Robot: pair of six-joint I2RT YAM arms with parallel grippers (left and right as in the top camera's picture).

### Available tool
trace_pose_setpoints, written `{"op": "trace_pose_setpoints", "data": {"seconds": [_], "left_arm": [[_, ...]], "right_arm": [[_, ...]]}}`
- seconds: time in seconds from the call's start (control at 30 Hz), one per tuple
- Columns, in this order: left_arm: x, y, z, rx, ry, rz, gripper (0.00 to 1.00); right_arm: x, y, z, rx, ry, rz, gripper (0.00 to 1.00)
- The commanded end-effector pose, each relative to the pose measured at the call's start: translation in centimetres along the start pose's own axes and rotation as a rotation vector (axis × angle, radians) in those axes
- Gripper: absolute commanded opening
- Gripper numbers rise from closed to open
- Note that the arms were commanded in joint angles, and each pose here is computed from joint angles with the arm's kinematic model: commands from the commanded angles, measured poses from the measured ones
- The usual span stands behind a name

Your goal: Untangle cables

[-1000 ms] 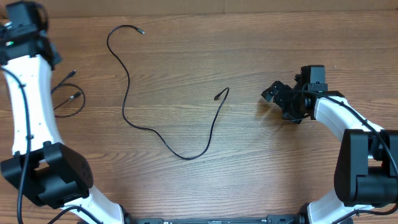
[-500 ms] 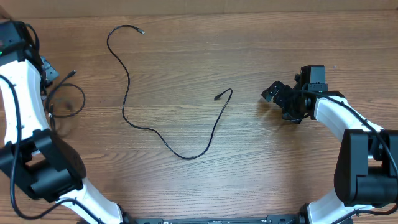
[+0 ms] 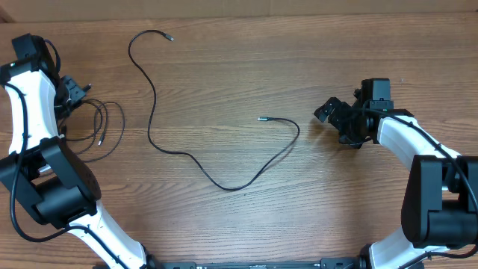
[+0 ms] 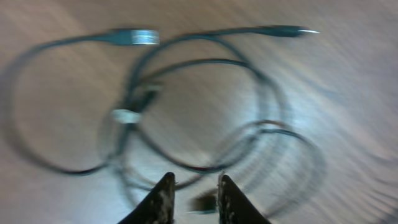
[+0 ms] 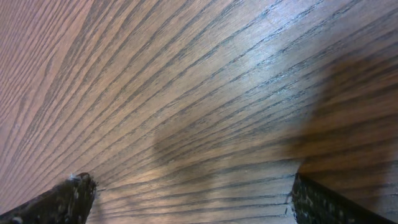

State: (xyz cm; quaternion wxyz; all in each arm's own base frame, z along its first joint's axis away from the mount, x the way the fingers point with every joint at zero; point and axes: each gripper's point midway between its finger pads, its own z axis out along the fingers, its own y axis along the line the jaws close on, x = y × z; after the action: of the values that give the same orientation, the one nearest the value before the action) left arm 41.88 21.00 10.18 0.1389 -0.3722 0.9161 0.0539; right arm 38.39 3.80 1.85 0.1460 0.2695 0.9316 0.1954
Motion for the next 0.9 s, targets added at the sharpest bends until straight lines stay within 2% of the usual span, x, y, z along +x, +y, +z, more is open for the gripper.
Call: {"op": "trace_pose_setpoints", "data": {"seconds": [0.0, 0.1, 0.13, 0.4, 0.87], "left_arm": [[1.7, -4.7, 0.4, 0.267, 0.097, 0.050, 0.30], [2.5, -7.0, -0.1, 0.383, 0.135, 0.060, 0.56], [2.8, -7.5, -0.2, 0.397, 0.142, 0.065, 0.59], [4.9, -11.2, 0.0, 0.423, 0.154, 0.155, 0.56], [8.8, -17.9, 2.8, 0.333, 0.004, 0.367, 0.56]], "right_arm": [[0.7, -2.2, 0.9, 0.076, 0.017, 0.019, 1.00], [0.7, -2.2, 0.9, 0.076, 0.017, 0.019, 1.00], [0.7, -2.2, 0.9, 0.076, 0.017, 0.019, 1.00], [0.7, -2.2, 0.9, 0.076, 0.017, 0.019, 1.00], [0.7, -2.3, 0.9, 0.076, 0.017, 0.019, 1.00]]}}
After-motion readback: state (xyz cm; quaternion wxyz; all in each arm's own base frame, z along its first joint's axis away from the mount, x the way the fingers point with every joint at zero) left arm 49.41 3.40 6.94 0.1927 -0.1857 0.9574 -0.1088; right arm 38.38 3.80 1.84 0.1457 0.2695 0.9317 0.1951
